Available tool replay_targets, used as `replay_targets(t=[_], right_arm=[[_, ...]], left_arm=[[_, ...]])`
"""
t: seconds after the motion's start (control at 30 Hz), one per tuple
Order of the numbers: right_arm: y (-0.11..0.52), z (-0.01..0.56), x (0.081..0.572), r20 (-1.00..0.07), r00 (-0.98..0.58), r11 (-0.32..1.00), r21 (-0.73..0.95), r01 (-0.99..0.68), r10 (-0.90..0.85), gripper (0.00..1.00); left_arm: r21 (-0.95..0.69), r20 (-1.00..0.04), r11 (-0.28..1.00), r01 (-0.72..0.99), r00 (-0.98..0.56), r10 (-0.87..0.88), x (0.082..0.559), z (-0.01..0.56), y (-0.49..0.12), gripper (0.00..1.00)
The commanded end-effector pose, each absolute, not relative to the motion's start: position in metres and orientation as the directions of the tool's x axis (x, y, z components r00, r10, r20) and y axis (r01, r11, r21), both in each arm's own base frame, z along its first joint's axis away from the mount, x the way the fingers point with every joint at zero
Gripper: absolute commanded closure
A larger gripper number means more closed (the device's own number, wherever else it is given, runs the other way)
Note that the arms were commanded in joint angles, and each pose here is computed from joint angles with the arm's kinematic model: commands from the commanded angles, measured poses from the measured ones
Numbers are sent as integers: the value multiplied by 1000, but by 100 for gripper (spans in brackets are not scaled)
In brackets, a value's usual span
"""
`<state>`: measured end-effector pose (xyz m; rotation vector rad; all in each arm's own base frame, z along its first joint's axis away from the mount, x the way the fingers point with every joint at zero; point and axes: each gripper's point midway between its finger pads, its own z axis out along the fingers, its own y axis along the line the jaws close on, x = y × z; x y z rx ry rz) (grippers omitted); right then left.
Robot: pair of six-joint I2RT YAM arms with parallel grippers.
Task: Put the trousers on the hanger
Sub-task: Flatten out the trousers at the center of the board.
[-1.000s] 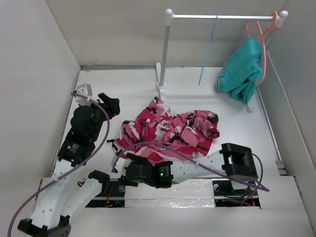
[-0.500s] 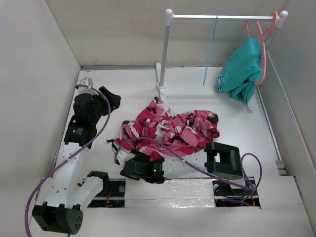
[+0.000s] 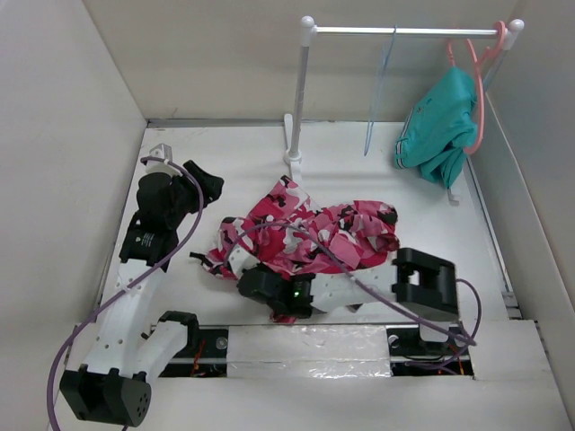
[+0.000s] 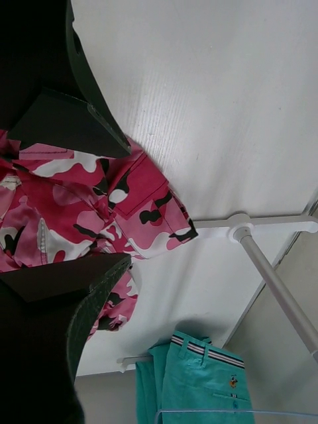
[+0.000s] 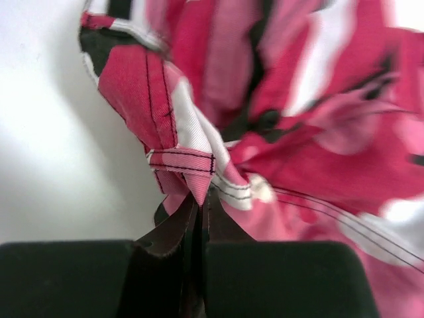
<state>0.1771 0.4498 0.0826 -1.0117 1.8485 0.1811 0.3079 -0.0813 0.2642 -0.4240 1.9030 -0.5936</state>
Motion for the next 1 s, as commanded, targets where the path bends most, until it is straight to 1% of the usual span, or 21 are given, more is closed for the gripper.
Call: replay_targets(t=[0.0, 0.03, 0.13, 0.17, 0.23, 0.27, 0.3, 0.33, 0.37, 0.4, 0.5, 0.53, 0.57, 0.63, 0.67, 0.73, 0.77, 0.8, 0.83, 0.9, 0.97], right_arm=[[427, 180, 197, -944, -155, 765, -134, -629, -293, 100], [408, 223, 199, -973, -149, 787, -48, -615, -176, 100], [339, 233, 222, -978, -196, 855, 39, -517, -74, 100], [299, 264, 236, -983, -178, 886, 120, -448, 43, 100], [241, 240, 243, -969, -227, 935, 171, -310, 102, 100], [207, 259, 239, -958, -198, 933, 255, -255, 208, 100], [174, 257, 247, -946, -183, 941, 296, -162, 266, 100], [152, 236, 244, -937, -200, 944, 313, -106, 288, 100], [134, 233, 243, -927, -183, 936, 344, -70, 327, 100], [103, 244, 242, -907, -114, 913, 408, -13, 404, 100], [61, 219, 231, -895, -122, 902, 419, 105, 430, 100], [53, 215, 230, -897, -127, 903, 409, 128, 424, 100], [46, 210, 228, -899, -132, 904, 397, 158, 418, 100], [27, 193, 223, -904, -174, 905, 344, 252, 392, 100], [23, 194, 222, -905, -181, 905, 332, 266, 385, 96], [21, 196, 222, -922, -208, 930, 274, 244, 326, 63], [24, 203, 225, -935, -205, 947, 248, 205, 290, 26], [28, 211, 227, -943, -205, 958, 230, 171, 263, 14], [36, 215, 227, -948, -232, 974, 198, 110, 219, 11], [53, 231, 231, -953, -249, 985, 171, 17, 170, 11], [76, 239, 230, -958, -261, 982, 150, -111, 117, 19]], left_arm=[[-601, -754, 799, 25, -350, -556, 312, 282, -85, 43], [-605, -753, 795, 35, -350, -557, 313, 280, -86, 43], [-611, -745, 790, 56, -377, -550, 317, 278, -93, 43], [-610, -745, 790, 62, -387, -544, 318, 276, -95, 43], [-628, -739, 772, 100, -387, -551, 319, 279, -99, 45], [-633, -734, 767, 103, -395, -553, 319, 274, -101, 45], [-641, -728, 759, 115, -403, -554, 318, 273, -104, 45], [-645, -723, 754, 123, -418, -550, 318, 270, -108, 46], [-643, -727, 752, 147, -426, -538, 318, 270, -115, 47], [-638, -728, 754, 153, -438, -527, 318, 266, -122, 47], [-653, -698, 730, 204, -536, -474, 309, 239, -172, 47], [-648, -701, 737, 190, -527, -480, 314, 237, -170, 47], [-650, -686, 730, 211, -576, -444, 302, 222, -193, 47], [-640, -681, 741, 203, -597, -424, 301, 203, -211, 45], [-638, -668, 745, 197, -622, -408, 296, 188, -220, 45], [-628, -648, 758, 179, -660, -380, 289, 163, -230, 44], [-624, -641, 761, 178, -673, -369, 286, 155, -233, 44], [-620, -635, 766, 169, -682, -363, 285, 146, -232, 42], [-615, -635, 771, 164, -683, -361, 284, 140, -230, 42], [-595, -620, 792, 135, -704, -346, 276, 118, -223, 40], [-570, -611, 813, 114, -721, -328, 268, 102, -215, 40]])
